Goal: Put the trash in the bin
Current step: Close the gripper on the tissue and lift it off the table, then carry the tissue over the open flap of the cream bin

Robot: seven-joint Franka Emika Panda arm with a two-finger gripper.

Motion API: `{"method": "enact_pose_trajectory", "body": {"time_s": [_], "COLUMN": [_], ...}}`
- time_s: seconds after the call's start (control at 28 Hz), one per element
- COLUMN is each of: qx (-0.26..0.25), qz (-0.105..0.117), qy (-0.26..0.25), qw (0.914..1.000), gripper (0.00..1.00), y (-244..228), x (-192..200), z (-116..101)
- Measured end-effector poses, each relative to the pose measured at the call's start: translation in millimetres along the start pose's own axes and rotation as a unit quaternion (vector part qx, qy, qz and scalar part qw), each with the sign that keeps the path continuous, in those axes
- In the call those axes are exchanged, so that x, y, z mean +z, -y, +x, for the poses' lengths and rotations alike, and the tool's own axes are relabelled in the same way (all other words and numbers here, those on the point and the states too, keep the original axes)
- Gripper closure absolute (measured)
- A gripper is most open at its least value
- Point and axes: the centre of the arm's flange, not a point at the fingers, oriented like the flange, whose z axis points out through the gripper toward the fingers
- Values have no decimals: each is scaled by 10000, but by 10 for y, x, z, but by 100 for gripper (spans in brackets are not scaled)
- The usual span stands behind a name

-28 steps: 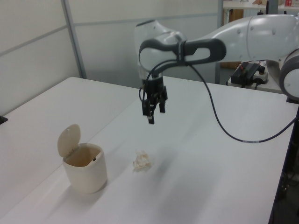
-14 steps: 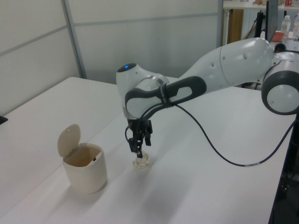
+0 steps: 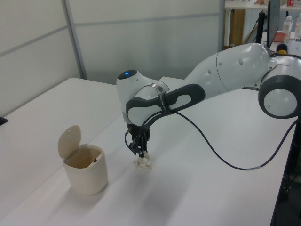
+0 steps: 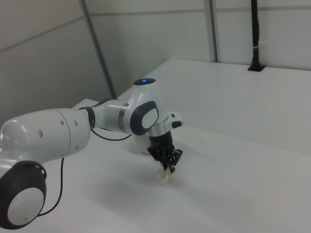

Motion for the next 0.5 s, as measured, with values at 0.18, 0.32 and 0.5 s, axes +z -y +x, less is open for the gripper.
{"method": "enact_pose_trajectory", "body": {"time_s": [0.18, 0.32, 0.5], "qx": [28, 57, 78], "qz": [-19, -33, -46], "qy": [-106, -273, -442], "qw": [9999, 9996, 9990], "gripper": [90, 97, 97], "y": [-41, -85, -113], "x": [-109, -318, -556], "z": [23, 32, 9]}}
